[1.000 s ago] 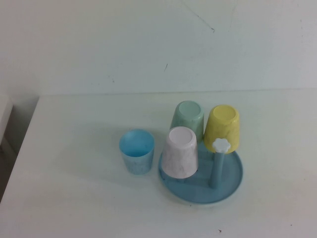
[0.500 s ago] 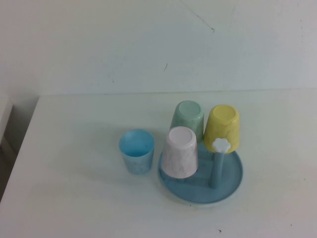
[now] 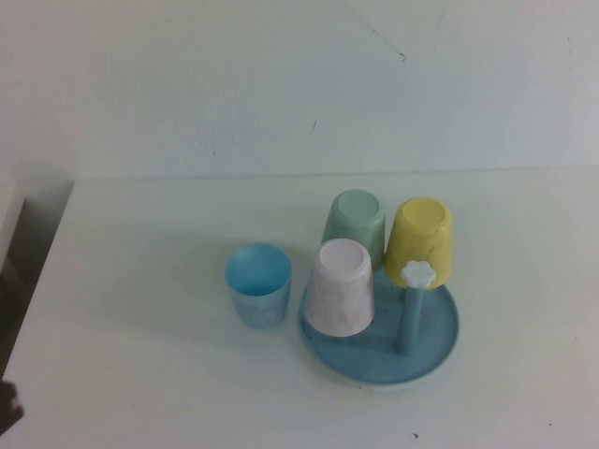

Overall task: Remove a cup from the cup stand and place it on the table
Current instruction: Pick up the cup from the rack, then hand over the cup

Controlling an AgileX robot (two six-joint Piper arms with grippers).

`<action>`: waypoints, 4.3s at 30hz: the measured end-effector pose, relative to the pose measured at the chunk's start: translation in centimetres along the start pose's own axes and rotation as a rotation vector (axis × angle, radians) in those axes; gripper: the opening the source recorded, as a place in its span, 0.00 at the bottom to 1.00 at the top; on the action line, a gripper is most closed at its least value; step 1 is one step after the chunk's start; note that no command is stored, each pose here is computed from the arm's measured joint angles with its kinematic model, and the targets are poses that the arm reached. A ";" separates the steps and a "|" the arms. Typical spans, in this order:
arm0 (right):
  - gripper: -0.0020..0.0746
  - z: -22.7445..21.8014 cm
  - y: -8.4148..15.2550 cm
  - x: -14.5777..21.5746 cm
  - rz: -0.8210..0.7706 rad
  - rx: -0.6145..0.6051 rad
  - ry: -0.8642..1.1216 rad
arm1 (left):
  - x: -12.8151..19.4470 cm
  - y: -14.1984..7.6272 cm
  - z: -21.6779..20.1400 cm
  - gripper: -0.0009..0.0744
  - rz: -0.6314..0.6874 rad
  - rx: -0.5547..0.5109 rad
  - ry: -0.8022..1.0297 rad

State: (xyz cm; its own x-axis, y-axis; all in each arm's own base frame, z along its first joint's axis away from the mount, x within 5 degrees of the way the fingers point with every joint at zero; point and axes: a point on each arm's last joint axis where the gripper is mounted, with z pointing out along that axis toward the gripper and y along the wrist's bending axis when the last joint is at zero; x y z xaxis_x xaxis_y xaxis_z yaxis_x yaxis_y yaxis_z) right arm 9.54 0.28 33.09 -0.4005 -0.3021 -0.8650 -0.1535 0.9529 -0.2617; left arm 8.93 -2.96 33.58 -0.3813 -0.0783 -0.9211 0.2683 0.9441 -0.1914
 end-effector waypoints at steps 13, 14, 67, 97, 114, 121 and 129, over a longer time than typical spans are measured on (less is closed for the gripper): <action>0.02 10.3 2.0 -7.6 -0.118 -0.556 0.099 | -3.4 -1.4 7.8 0.01 -0.044 0.366 0.084; 0.02 11.5 2.2 -8.0 -0.132 -0.586 0.111 | -3.4 -1.5 8.3 0.01 -0.034 0.375 0.094; 0.77 29.0 9.2 -15.6 -0.292 -0.848 0.481 | -0.4 -8.1 14.7 0.01 -0.052 0.435 0.217; 0.77 10.7 6.3 -9.9 0.393 -0.778 0.162 | -1.6 -9.0 14.4 0.01 -0.487 0.526 0.205; 0.77 9.4 8.4 -3.0 0.756 -0.892 -0.002 | -0.7 -11.1 13.4 0.45 -0.544 0.783 0.390; 0.77 8.8 8.8 -3.2 0.758 -0.979 0.008 | -2.2 -11.8 12.8 0.57 -0.521 0.859 0.371; 0.77 8.6 8.9 -3.2 0.781 -1.002 0.024 | -2.4 -11.6 13.1 0.57 -0.526 0.820 0.349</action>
State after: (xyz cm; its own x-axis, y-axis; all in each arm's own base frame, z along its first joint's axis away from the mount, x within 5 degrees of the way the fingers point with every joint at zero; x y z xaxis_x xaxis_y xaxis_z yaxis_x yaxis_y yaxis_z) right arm 17.24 9.98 29.86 -0.7072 0.3182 -0.6314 -0.4787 0.4418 0.7587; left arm 18.33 -17.94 33.52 -0.8246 -0.1973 -0.5302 0.4645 0.2989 -0.8336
